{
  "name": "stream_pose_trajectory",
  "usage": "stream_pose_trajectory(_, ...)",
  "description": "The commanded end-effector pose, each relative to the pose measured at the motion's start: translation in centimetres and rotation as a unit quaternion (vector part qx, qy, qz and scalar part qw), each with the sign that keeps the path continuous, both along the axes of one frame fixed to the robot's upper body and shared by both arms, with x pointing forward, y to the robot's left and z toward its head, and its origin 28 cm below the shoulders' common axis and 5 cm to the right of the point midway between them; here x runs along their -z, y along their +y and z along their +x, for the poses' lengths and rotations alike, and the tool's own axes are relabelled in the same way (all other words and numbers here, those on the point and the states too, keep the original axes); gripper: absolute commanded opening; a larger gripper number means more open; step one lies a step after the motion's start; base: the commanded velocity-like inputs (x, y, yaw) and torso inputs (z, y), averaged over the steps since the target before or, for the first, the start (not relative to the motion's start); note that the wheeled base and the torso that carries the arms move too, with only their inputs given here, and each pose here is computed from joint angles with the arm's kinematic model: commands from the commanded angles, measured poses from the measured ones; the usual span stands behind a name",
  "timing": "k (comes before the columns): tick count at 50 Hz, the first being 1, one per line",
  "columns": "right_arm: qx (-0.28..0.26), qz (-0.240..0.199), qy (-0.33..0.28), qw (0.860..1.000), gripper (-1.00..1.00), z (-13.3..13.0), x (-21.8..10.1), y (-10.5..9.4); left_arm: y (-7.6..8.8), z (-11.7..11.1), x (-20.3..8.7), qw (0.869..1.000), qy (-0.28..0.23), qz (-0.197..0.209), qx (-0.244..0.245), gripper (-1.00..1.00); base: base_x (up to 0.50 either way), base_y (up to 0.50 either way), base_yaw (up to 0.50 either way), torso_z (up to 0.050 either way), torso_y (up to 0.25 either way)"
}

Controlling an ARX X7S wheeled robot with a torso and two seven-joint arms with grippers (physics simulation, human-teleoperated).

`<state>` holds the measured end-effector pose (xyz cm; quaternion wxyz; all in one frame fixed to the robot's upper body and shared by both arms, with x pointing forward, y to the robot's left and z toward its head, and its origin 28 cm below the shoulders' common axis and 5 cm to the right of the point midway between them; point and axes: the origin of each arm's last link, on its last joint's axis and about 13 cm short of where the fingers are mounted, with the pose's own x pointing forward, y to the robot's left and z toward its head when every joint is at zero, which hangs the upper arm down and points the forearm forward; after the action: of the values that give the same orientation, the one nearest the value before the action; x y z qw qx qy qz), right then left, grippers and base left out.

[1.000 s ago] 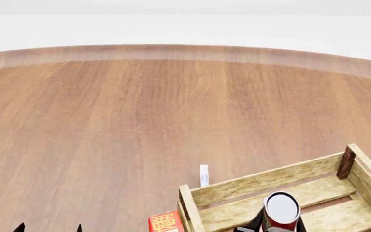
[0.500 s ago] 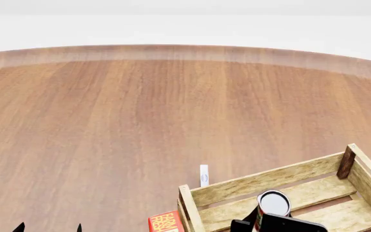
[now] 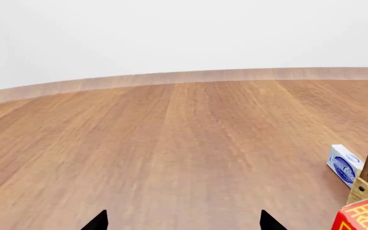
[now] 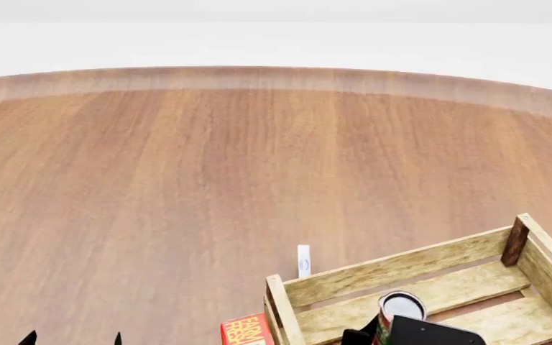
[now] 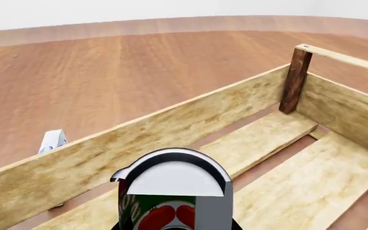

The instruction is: Pick up the tomato sauce, and put it in the wooden tray.

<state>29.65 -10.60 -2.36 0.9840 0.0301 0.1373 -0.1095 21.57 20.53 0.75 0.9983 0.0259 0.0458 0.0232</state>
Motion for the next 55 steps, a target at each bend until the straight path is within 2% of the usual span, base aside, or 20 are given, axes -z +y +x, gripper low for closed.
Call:
stream_pose_trajectory(1,-0.017,0.006,0.011,1.000,-1.00,0.33,0.18,0.21,-0.07,0.06,-0.10,1.000,-0.011,-0.008,0.004,1.00,0.00,0.00,0.00,0.000,0.000)
stream_pose_trajectory(34,-0.020,0.003,0.025,0.999,-1.00,0.47,0.35,0.26,-0.12,0.00,-0.06,1.000,-0.012,-0.007,0.004,1.00,0.00,0.00,0.00,0.000,0.000)
stream_pose_trajectory(35,-0.020,0.003,0.024,0.999,1.00,0.46,0.35,0.26,-0.10,0.01,-0.03,1.000,-0.012,-0.007,0.004,1.00,0.00,0.00,0.00,0.000,0.000)
stream_pose_trajectory(55,-0.025,0.000,0.028,0.999,1.00,0.46,0.28,0.32,-0.10,0.01,-0.11,1.000,-0.012,-0.008,0.004,1.00,0.00,0.00,0.00,0.000,0.000)
